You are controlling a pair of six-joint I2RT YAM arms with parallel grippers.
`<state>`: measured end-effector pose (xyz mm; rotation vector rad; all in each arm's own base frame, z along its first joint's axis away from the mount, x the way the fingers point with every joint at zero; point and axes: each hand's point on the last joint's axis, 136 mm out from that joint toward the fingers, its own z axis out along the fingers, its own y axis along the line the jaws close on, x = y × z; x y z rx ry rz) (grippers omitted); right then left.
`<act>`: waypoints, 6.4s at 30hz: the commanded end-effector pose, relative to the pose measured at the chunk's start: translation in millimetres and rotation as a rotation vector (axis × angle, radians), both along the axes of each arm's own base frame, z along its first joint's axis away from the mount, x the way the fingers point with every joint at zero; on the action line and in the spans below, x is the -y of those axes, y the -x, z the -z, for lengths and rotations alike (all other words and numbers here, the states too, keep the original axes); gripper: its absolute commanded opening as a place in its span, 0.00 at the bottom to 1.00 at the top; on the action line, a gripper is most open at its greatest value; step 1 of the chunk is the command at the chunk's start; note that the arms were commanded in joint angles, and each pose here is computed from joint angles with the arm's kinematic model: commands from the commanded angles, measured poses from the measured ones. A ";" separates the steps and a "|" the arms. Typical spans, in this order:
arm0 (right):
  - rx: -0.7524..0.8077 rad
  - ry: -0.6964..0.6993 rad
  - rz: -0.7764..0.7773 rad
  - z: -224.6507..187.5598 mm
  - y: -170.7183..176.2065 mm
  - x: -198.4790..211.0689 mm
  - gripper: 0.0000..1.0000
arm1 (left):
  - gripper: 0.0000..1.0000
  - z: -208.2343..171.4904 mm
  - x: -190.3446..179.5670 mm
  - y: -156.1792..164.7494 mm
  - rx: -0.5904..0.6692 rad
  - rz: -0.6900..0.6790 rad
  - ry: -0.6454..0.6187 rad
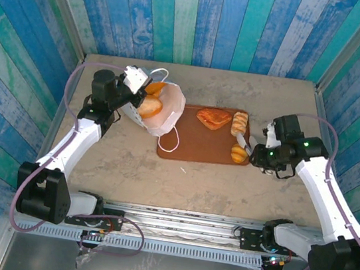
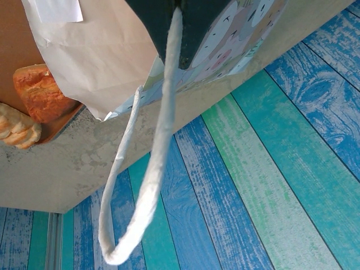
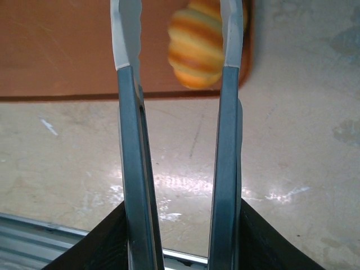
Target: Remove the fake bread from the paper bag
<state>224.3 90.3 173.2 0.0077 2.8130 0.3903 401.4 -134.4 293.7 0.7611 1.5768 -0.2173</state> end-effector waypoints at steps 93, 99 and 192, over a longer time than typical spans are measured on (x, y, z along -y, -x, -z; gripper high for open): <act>0.530 0.530 -1.025 24.5 -137.2 -303.9 0.54 | 0.00 -25.3 8.3 8.0 0.058 0.065 -0.014; 0.536 0.546 -1.034 27.0 -139.9 -302.6 0.55 | 0.00 -28.0 8.8 7.8 0.063 0.069 -0.015; 0.634 0.498 -0.576 -104.1 -22.7 -168.7 0.36 | 0.00 -9.1 -4.1 -2.8 0.031 -0.029 -0.009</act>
